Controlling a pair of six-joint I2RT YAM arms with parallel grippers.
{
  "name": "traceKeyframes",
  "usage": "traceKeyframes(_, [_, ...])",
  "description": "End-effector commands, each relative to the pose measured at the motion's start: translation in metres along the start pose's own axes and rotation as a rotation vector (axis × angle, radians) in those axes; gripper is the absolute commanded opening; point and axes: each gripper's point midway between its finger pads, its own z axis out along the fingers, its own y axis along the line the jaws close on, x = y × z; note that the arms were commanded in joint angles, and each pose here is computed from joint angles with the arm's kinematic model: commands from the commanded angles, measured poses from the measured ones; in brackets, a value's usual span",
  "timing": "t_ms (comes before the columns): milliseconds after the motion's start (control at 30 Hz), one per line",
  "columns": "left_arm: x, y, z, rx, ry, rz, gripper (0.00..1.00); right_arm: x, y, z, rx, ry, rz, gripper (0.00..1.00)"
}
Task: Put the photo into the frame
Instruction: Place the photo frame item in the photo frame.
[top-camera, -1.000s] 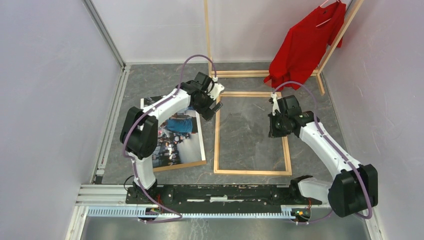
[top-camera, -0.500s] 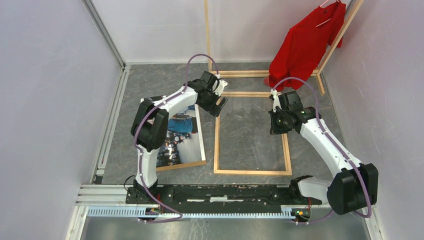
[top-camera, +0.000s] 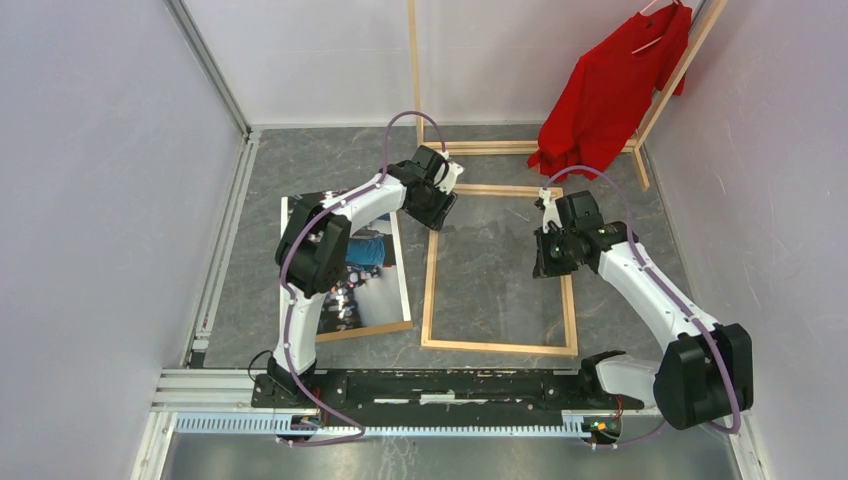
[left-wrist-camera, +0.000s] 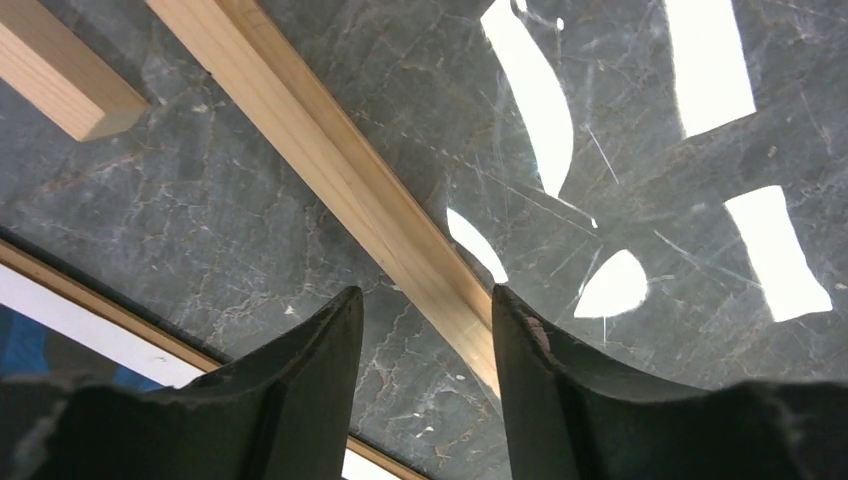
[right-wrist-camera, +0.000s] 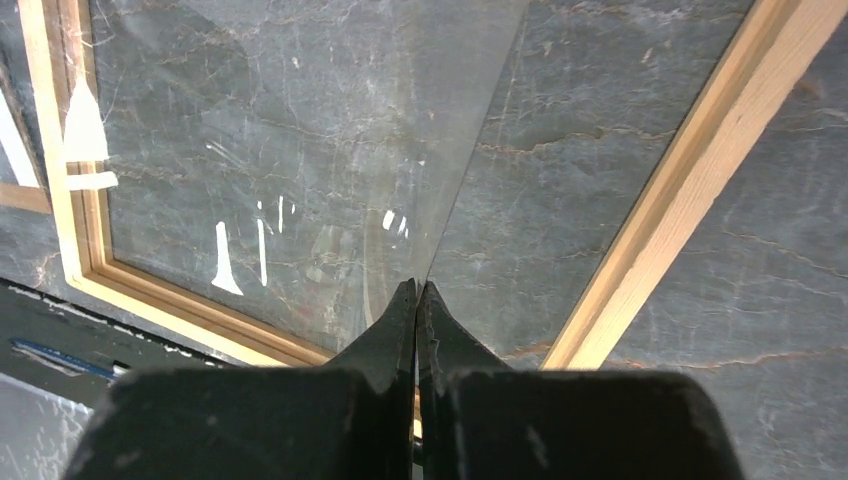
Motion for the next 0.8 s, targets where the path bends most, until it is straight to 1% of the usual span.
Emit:
traceKeyframes(0, [-0.010,0.018,0.003,-0.088,-0.015,-0.015,0.55,0.004,0.015,0.005,-0.091,-0.005,0.016,0.00])
traceKeyframes(167, [0.000,0.031,0.004,-0.156,0.015,0.020,0.49,0.011,0.028,0.014,-0.164,0.015,0.038,0.00])
traceKeyframes(267, [-0.001,0.032,0.002,-0.161,0.012,0.024,0.49,0.009,0.031,0.016,-0.180,0.011,0.043,0.00])
traceKeyframes(367, [-0.009,0.026,-0.005,-0.129,-0.005,0.020,0.53,0.002,0.028,0.014,-0.157,-0.005,0.035,0.00])
traceKeyframes(500, [-0.029,0.020,-0.026,-0.079,-0.040,0.023,0.69,-0.001,0.023,0.013,-0.126,0.003,0.015,0.00])
traceKeyframes(600, [-0.031,0.024,-0.046,-0.059,-0.042,0.041,0.80,-0.006,0.022,0.012,-0.124,0.005,-0.002,0.00])
traceKeyframes(667, [-0.025,0.033,-0.056,-0.074,-0.020,0.051,0.83,-0.009,0.027,0.014,-0.151,0.006,0.004,0.00])
traceKeyframes(767, [-0.018,0.048,-0.066,-0.110,-0.017,0.035,0.84,-0.010,0.037,0.021,-0.211,0.015,0.033,0.00])
